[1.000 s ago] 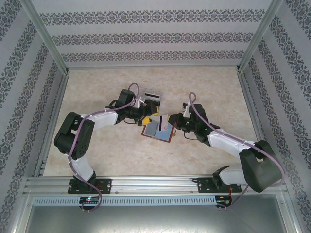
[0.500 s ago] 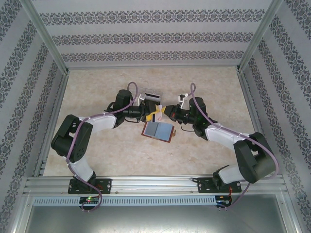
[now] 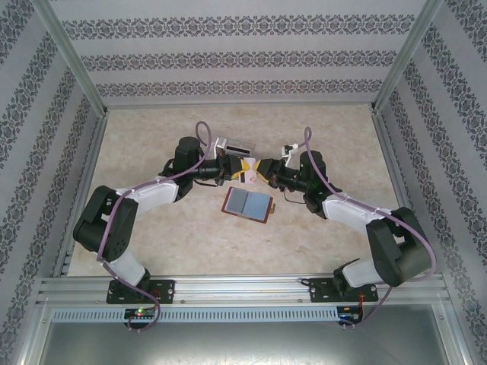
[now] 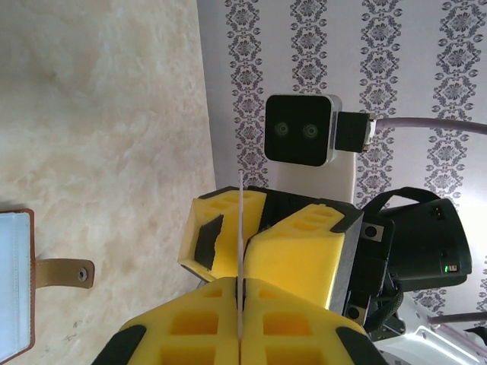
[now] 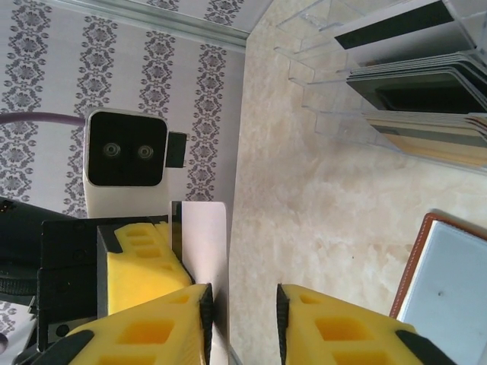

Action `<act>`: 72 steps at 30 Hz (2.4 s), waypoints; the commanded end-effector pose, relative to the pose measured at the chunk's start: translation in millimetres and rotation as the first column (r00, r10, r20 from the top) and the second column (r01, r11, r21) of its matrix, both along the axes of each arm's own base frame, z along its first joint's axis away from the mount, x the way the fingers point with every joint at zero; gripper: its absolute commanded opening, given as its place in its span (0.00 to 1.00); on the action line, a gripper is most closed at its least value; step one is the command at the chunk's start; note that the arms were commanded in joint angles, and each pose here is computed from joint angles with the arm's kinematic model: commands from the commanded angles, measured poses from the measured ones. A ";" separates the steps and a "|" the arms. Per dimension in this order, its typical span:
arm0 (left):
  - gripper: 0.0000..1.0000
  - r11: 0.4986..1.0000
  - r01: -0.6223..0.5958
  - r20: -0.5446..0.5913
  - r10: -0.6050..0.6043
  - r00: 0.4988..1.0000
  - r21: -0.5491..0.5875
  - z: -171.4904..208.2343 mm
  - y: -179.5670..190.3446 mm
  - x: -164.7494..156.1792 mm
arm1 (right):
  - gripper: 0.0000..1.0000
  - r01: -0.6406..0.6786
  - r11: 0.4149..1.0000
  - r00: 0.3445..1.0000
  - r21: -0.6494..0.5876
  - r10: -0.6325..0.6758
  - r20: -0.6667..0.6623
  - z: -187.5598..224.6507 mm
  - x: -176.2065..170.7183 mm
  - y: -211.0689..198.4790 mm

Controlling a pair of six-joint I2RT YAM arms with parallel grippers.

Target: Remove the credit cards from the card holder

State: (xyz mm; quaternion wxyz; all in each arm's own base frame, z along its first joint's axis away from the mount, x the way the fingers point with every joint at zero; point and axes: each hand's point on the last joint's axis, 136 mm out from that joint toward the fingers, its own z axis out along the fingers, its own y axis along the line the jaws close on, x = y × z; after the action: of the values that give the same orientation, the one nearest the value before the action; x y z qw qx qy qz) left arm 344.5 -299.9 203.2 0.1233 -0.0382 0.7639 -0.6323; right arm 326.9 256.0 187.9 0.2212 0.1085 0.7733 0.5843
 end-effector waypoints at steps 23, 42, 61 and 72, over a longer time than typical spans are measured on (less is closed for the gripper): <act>0.85 0.803 -0.232 -0.010 0.284 0.959 0.549 -28.2 145.0 -3.3 | 0.00 0.012 0.749 0.914 -0.663 0.261 0.311 12.1 67.2 24.0; 0.99 0.730 -0.239 0.042 0.277 0.960 0.641 -33.4 183.0 -10.8 | 0.00 -0.010 0.426 0.536 -0.905 0.766 0.355 -1.2 138.3 72.1; 0.99 0.796 -0.170 -0.048 0.242 0.969 0.580 -48.8 167.4 -8.8 | 0.00 -0.075 0.208 0.452 -0.975 0.879 0.152 -49.0 139.5 55.9; 1.00 0.803 -0.161 -0.057 0.235 0.970 0.573 -50.2 165.8 -9.6 | 0.00 -0.045 0.116 0.435 -0.992 0.896 0.085 -54.8 143.1 44.0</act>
State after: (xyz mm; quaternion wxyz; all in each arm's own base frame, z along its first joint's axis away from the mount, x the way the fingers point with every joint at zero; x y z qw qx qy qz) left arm 334.7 -136.8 157.1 0.1497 -0.1168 0.9159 -0.3537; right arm 465.0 306.5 133.6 0.2894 -0.5497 0.7777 0.0963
